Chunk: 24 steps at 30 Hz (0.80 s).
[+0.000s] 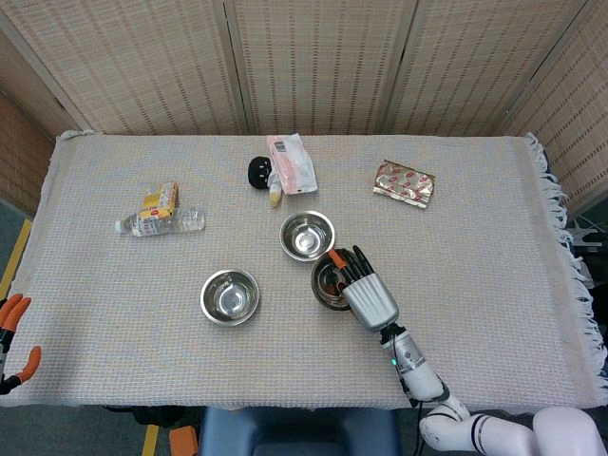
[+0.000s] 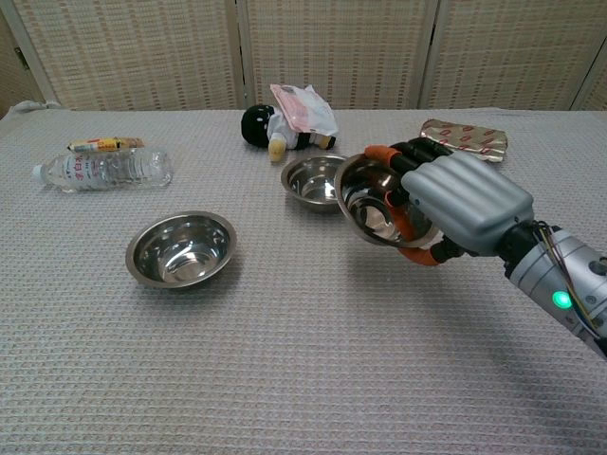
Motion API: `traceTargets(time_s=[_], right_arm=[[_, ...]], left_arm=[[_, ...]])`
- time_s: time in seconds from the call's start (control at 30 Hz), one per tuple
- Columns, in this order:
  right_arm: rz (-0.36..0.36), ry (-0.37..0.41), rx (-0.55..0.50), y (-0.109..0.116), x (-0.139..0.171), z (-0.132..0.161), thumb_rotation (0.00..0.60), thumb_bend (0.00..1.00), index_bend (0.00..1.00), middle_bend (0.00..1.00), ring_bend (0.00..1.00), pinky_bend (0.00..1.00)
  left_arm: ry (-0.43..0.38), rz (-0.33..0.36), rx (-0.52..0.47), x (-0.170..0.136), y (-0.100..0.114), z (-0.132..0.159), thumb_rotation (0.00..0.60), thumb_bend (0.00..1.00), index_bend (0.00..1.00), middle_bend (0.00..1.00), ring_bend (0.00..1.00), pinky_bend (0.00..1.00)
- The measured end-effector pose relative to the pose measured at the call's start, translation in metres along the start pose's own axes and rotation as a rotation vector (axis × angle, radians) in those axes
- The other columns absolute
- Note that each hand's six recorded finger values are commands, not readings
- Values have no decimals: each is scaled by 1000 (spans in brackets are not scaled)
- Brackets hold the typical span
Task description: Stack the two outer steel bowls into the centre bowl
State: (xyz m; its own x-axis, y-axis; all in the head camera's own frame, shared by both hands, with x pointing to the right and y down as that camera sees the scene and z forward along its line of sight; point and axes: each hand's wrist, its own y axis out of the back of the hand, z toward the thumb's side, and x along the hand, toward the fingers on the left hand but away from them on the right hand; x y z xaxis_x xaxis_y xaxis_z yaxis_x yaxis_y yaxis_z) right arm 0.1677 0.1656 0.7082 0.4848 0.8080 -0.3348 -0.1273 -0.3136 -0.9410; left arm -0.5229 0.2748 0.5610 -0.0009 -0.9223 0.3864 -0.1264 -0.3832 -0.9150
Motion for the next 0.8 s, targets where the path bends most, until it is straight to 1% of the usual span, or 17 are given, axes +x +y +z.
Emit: traceTargets(time_s=[0.1,0.17,0.27,0.37,0.43,0.5,0.53,0.57,0.63,0.67,0.8], right_arm=[[-24,-32,5,11,-18,-6,600,352,707,58,0,0],[-36,-45,10,19,-36,-8,600,352,686,58,0,0],[-50,-60,16,29,-66,-10,600,353,687,58,0,0],[-46,-69,20,31,-92,-9,600,353,680,58,0,0],[-28,-90,28,25,-104,-12,600,352,655,57,0,0],[-9,-109,29,18,-112,-14,600,350,568,57,0,0],[3,-119,26,14,-116,-14,600,350,492,56,0,0],[11,-125,21,11,-119,-14,600,350,380,56,0,0],[27,-134,3,4,-123,-11,600,345,226,56,0,0],[33,-135,-10,1,-125,-10,600,337,166,55,0,0],[30,-126,-65,-1,-128,-1,600,300,82,51,0,0]], left_arm=[[-1,-6,-1,0,-1,0,600,472,0,0,0,101],[2,-13,-3,1,-2,-1,600,472,0,0,0,101],[14,-18,-9,2,-2,-3,600,472,0,0,0,101],[20,-18,-10,2,-1,-4,600,472,0,0,0,102],[14,-22,-10,3,-2,-3,600,472,0,0,0,103],[12,-24,-12,3,-2,-3,600,473,0,0,0,103],[13,-24,-14,2,-2,-3,600,473,0,0,0,103],[14,-23,-16,2,-1,-3,600,474,0,0,0,103],[19,-19,-22,2,0,-5,600,473,0,0,0,102],[19,-19,-23,1,1,-5,600,473,0,0,0,102],[7,-18,-22,0,1,-2,600,471,0,0,0,102]])
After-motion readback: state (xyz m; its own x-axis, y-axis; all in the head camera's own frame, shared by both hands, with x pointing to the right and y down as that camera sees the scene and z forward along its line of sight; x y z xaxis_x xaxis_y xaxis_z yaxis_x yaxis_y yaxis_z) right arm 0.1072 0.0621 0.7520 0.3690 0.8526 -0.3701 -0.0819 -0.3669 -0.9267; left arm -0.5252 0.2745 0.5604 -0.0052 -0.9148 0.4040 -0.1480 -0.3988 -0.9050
